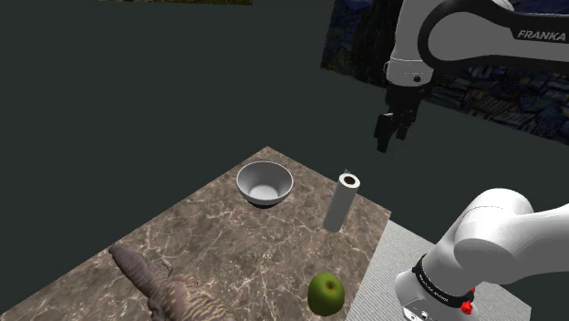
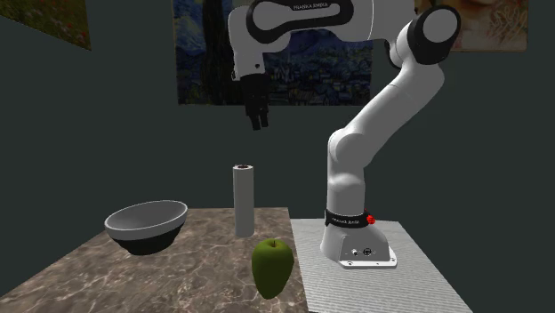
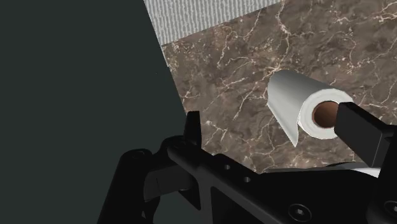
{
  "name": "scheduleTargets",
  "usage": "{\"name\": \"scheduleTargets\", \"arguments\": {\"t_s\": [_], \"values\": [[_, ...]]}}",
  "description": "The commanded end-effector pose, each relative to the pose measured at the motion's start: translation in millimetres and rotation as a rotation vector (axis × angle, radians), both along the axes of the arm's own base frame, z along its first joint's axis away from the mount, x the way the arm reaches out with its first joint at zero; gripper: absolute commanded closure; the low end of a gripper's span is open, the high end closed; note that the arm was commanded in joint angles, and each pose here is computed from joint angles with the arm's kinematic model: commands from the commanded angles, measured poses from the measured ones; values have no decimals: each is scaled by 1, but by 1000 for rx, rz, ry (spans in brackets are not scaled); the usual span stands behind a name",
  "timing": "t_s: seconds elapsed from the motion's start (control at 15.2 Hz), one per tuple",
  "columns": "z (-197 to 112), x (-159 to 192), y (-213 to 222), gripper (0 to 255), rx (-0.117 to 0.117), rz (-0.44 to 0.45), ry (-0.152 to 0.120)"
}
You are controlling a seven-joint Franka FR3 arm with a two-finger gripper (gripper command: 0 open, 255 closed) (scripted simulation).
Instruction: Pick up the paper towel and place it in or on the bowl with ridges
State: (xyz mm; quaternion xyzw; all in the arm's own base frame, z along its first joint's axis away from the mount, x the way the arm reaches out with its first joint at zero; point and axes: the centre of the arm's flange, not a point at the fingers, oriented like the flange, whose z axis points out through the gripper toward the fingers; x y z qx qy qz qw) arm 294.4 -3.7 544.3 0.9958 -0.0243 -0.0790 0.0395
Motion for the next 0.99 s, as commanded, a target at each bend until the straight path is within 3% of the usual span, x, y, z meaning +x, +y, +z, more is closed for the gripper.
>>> {"name": "scheduleTargets", "arguments": {"t_s": [0.0,0.66,0.92], "values": [[0,0,0,0,0,0,0],[-95,34,53,0,120,-35,-118],[-116,36,58,0,128,-38,-125]]}}
